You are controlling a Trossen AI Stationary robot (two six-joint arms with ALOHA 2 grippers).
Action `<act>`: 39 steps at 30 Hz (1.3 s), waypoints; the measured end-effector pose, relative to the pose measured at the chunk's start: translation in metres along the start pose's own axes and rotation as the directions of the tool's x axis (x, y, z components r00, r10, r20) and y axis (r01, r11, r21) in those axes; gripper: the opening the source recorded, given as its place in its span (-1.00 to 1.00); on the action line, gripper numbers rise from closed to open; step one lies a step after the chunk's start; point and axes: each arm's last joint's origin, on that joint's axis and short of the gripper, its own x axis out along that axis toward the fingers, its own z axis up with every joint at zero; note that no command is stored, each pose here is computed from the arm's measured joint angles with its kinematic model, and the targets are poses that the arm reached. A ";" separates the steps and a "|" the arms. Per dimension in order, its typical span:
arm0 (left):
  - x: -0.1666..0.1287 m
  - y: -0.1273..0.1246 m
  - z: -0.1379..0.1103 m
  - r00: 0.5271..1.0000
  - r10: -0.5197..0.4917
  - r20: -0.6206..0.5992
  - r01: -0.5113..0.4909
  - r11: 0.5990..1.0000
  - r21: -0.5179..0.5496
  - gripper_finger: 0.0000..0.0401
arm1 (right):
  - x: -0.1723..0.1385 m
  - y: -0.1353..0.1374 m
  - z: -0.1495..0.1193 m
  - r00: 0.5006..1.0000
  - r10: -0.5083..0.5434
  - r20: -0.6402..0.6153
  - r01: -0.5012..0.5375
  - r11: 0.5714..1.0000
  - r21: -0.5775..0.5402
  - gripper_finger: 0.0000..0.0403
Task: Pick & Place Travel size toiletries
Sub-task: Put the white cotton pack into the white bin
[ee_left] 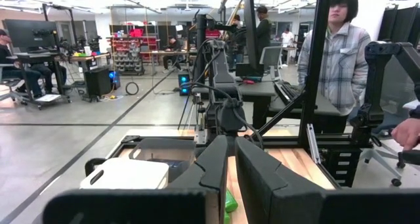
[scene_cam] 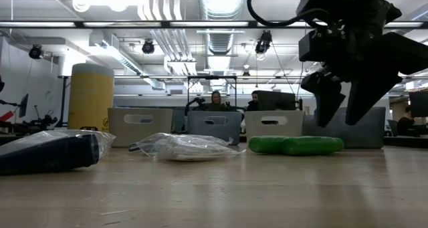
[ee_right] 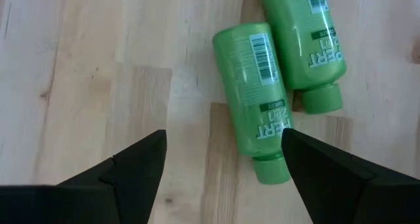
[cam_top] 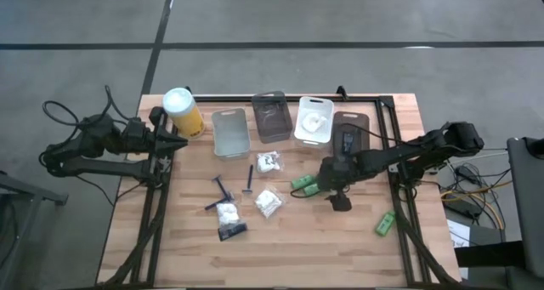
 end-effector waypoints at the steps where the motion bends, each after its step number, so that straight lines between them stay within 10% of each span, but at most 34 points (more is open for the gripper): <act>1: 0.000 0.000 0.000 1.000 0.000 0.001 0.000 1.000 0.000 -0.83 | 0.000 0.000 0.000 1.000 0.001 0.002 -0.001 1.000 0.002 0.49; 17: 0.000 0.000 0.000 1.000 0.000 0.000 0.000 1.000 0.000 -0.83 | 0.002 0.007 -0.003 1.000 0.007 -0.004 -0.007 1.000 -0.030 0.23; 26: 0.000 0.000 0.000 1.000 0.000 0.000 0.000 1.000 0.000 -0.83 | -0.012 0.009 -0.014 0.975 0.032 0.219 -0.021 0.999 -0.050 0.11; 39: 0.000 0.000 0.000 1.000 0.000 0.000 0.000 1.000 0.000 -0.83 | -0.037 -0.006 -0.060 0.740 0.014 0.673 -0.104 0.990 0.094 0.18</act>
